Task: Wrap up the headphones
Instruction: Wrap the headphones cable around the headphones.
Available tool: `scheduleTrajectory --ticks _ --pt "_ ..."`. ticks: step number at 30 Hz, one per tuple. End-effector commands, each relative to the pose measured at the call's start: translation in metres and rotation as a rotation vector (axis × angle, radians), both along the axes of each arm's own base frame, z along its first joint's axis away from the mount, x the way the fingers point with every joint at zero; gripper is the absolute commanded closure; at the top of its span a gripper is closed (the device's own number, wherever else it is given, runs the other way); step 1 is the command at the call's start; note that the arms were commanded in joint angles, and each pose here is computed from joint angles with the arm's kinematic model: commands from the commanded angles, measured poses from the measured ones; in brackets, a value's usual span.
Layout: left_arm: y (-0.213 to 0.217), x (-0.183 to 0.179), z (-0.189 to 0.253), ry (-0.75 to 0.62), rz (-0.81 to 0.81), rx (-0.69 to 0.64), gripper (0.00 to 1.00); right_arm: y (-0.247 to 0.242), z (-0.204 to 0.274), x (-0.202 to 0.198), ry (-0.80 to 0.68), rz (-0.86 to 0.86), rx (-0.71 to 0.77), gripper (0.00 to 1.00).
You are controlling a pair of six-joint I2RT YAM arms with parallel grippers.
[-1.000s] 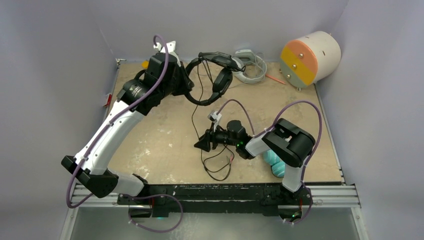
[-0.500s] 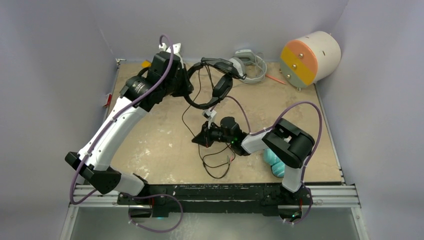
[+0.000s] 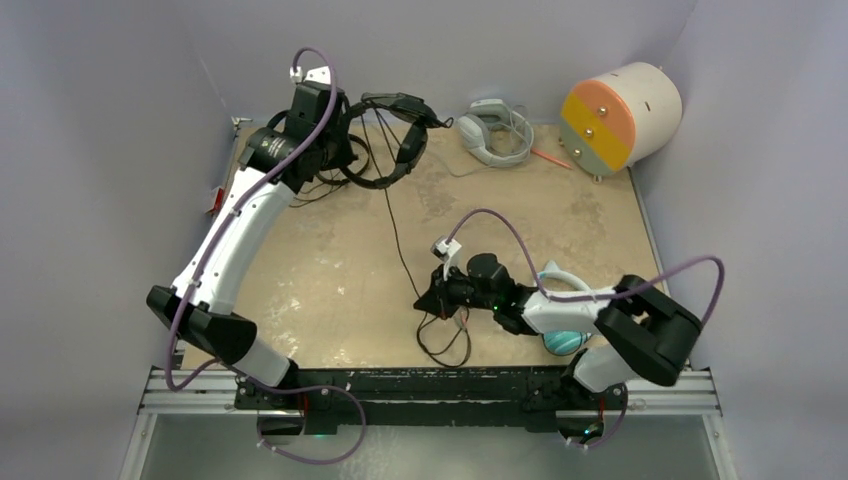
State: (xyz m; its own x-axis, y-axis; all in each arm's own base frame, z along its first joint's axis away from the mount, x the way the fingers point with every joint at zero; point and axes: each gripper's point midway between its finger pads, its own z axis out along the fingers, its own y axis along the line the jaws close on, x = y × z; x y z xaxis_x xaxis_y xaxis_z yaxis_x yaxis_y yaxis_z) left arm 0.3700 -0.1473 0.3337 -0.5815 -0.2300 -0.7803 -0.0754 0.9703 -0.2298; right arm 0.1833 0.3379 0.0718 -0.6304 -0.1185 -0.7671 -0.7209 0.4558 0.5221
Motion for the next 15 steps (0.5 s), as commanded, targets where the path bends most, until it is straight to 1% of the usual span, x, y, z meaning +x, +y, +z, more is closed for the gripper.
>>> scheduleTrajectory --ticks 1,4,6,10,12,14,15 --pt "0.032 0.039 0.008 -0.110 0.173 0.064 1.00 -0.005 0.021 -0.034 -0.042 0.074 -0.077 1.00" --pt "0.047 0.052 -0.015 -0.074 0.247 0.096 1.00 -0.016 0.048 -0.041 -0.092 0.055 -0.083 1.00" --pt "0.052 0.057 -0.028 -0.069 0.266 0.101 1.00 -0.024 0.070 -0.044 -0.123 0.048 -0.072 1.00" --pt "0.058 0.062 -0.047 -0.083 0.286 0.123 1.00 -0.029 0.116 -0.050 -0.175 0.087 -0.074 1.00" --pt "0.058 0.063 -0.058 -0.079 0.264 0.148 1.00 -0.031 0.141 -0.046 -0.206 0.088 -0.103 1.00" --pt "0.051 0.062 -0.069 -0.071 0.180 0.178 1.00 -0.033 0.157 -0.040 -0.227 0.081 -0.148 1.00" --pt "0.048 0.060 -0.073 -0.069 0.143 0.198 1.00 -0.034 0.163 -0.044 -0.216 0.101 -0.160 1.00"
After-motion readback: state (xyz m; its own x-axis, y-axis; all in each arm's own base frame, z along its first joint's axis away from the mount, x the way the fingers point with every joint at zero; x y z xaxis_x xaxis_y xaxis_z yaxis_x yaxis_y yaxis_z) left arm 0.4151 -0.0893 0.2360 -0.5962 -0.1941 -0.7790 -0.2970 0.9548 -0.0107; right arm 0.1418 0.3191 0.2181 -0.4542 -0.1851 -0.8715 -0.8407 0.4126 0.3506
